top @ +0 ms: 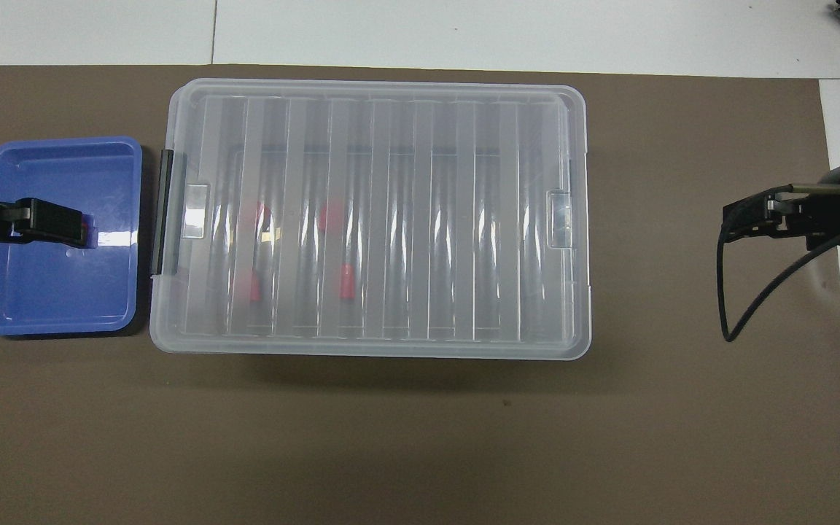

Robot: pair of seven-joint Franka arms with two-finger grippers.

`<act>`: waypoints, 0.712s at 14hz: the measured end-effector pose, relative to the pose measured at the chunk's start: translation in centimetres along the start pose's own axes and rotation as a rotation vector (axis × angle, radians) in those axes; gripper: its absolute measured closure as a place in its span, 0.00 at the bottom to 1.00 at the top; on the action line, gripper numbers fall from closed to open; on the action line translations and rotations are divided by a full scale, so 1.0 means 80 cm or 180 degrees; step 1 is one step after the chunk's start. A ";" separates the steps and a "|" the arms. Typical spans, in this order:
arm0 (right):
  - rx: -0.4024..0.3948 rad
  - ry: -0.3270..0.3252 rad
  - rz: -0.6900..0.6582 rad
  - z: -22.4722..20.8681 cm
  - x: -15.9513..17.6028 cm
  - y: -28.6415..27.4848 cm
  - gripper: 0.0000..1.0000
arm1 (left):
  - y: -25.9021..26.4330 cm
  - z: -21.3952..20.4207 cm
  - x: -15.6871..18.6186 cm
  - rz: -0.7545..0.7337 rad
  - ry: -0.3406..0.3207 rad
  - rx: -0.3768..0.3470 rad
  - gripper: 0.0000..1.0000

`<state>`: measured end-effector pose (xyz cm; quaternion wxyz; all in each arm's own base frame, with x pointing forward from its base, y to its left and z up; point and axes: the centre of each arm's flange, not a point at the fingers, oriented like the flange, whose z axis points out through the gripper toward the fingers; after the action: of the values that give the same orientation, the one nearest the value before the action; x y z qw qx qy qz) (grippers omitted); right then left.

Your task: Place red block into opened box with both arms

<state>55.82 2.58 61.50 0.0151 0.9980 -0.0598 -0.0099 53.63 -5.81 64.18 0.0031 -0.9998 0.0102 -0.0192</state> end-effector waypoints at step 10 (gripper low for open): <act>0.0005 0.0029 -0.0003 -0.001 0.001 -0.001 0.00 | 0.000 0.000 0.000 -0.0001 -0.0002 0.0000 0.00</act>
<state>55.92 2.65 61.58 0.0145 0.9981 -0.0592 -0.0052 53.63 -5.79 64.14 0.0032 -0.9998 0.0101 -0.0189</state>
